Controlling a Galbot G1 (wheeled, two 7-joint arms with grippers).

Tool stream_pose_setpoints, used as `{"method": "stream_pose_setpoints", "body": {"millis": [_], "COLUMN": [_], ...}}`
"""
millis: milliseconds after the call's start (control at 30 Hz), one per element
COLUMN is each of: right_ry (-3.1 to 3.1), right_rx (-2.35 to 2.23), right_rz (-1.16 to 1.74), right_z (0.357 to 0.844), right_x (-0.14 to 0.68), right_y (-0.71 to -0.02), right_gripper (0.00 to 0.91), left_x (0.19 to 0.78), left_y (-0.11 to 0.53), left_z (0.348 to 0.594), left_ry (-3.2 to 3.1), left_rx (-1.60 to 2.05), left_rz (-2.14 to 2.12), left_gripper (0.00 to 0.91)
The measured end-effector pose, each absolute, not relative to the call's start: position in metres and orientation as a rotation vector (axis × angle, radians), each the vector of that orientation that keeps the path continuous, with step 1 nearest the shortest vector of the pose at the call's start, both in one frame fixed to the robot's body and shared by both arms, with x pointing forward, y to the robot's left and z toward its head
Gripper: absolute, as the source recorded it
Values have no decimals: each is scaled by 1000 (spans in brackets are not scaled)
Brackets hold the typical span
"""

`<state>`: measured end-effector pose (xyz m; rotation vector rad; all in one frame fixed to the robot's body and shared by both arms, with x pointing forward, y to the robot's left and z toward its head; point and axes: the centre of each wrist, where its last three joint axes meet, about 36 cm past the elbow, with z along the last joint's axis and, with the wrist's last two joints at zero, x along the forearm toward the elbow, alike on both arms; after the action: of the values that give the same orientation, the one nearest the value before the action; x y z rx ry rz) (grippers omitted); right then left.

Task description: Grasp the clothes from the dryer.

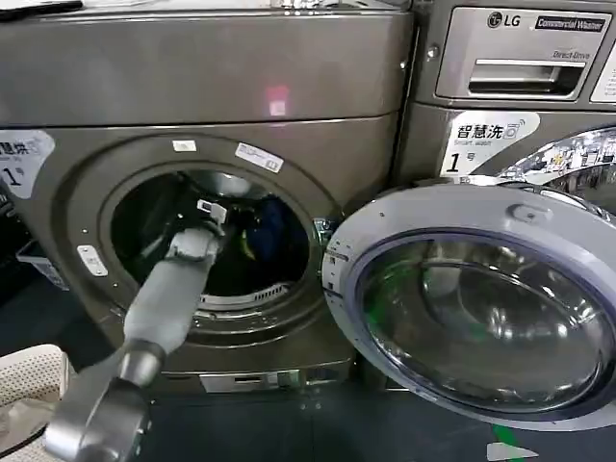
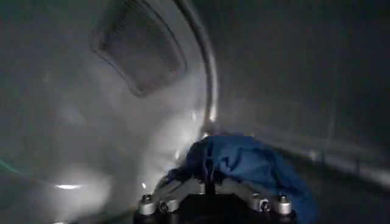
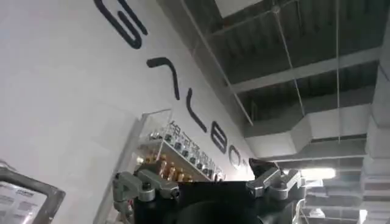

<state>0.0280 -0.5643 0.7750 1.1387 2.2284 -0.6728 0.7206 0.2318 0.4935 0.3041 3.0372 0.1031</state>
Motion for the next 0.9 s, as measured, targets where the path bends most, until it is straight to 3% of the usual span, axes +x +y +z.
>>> {"method": "stream_pose_setpoints", "body": {"millis": [500,900], "right_ry": [2198,2166], "right_rx": [1157,1166], "right_rz": [-684,-693], "right_z": [778,780], "right_x": [26,22], "right_y": [-566,-566], "right_gripper": [907,907], "left_x": [655,633], "left_y": [214,207], "left_z": [441,429], "left_ry": [2937,2928], "left_rx": [-83,-110], "left_rz": [89,101], "left_gripper": [0,0]}}
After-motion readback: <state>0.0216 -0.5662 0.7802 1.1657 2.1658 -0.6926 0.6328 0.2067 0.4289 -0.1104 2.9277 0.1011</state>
